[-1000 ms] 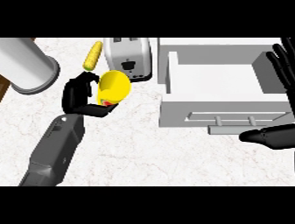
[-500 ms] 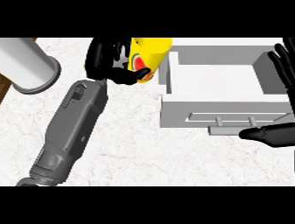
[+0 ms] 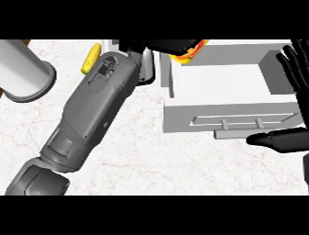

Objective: Pick up the cup, place it into the drawer and close the drawer

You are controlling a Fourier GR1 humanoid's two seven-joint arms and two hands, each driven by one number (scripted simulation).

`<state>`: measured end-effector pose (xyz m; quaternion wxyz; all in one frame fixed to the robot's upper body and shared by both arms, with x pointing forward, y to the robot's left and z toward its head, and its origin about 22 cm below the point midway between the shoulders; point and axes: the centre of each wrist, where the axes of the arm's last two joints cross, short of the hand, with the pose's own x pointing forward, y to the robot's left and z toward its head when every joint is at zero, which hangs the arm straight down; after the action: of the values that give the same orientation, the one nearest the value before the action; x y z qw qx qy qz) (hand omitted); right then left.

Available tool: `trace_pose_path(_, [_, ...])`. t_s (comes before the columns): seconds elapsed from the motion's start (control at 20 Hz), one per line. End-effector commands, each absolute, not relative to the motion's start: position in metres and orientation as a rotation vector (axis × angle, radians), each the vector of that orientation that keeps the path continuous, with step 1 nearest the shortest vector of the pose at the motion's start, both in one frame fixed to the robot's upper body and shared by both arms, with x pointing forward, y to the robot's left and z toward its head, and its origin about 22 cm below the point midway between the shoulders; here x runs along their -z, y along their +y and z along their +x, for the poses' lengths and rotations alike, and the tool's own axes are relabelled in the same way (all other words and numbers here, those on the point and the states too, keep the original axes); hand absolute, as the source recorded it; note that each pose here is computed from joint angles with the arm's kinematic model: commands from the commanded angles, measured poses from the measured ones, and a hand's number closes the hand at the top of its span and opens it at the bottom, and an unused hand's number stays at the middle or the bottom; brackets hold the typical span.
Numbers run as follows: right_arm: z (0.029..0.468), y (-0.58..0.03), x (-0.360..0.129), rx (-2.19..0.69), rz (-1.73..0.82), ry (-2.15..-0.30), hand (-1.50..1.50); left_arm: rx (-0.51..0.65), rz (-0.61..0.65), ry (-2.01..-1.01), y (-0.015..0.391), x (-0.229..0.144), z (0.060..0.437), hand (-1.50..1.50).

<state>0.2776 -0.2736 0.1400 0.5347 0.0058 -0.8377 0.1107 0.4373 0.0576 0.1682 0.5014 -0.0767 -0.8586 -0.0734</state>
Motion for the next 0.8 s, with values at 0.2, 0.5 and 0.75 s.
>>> trace_pose_path(0.2, [0.285, -0.265, -0.152, -0.3, 0.06, -2.018, -1.5, 0.232, -0.009, -1.894, 0.031, -0.171, 0.446, 1.5])
trace_pose_path(0.5, [0.286, -0.26, -0.15, -0.329, 0.095, -2.026, -1.5, 0.391, 0.036, -1.768, 0.03, -0.152, 0.447, 1.5])
trace_pose_path(0.75, [0.299, -0.253, -0.16, -0.355, 0.115, -2.037, -1.5, 0.48, -0.008, -1.716, 0.038, -0.125, 0.443, 1.5])
